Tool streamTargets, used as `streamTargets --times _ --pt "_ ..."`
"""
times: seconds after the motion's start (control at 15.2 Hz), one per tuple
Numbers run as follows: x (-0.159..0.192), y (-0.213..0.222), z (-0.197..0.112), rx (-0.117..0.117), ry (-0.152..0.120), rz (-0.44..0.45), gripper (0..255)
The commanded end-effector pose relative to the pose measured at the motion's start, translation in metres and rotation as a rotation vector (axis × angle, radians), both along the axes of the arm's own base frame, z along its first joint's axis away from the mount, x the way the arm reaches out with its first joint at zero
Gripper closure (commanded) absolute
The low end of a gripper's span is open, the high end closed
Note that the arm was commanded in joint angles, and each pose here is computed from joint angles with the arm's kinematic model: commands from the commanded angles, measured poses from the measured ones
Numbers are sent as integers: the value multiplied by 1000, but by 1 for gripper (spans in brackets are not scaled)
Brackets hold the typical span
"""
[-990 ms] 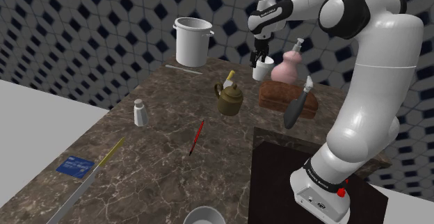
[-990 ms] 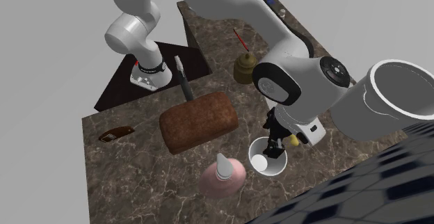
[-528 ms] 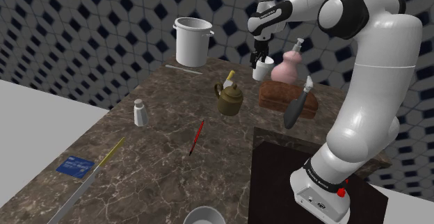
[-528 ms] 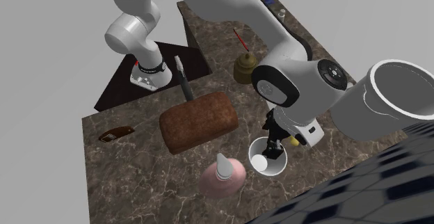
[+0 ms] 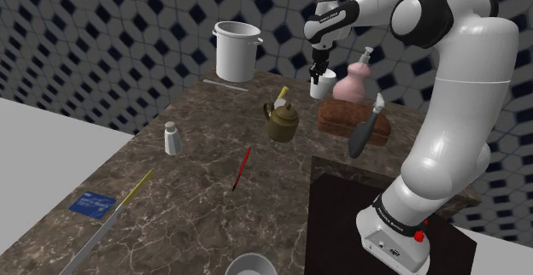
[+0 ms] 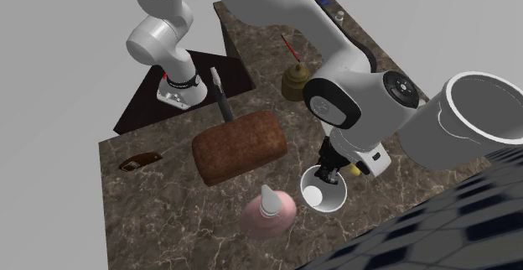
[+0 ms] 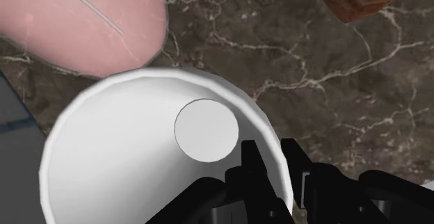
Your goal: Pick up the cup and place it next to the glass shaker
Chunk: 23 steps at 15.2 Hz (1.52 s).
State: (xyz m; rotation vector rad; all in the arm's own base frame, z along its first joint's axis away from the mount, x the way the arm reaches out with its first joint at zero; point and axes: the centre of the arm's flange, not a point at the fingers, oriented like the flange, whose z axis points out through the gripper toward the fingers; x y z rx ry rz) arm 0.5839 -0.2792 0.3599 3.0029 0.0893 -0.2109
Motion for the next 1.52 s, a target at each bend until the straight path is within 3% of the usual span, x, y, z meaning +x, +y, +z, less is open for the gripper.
streamTargets --times 0.0,0.13,1.45 --pt "0 0 -1 0 2 0 255" --pt "0 0 -1 0 1 0 255" --pt "0 0 104 0 1 0 255"
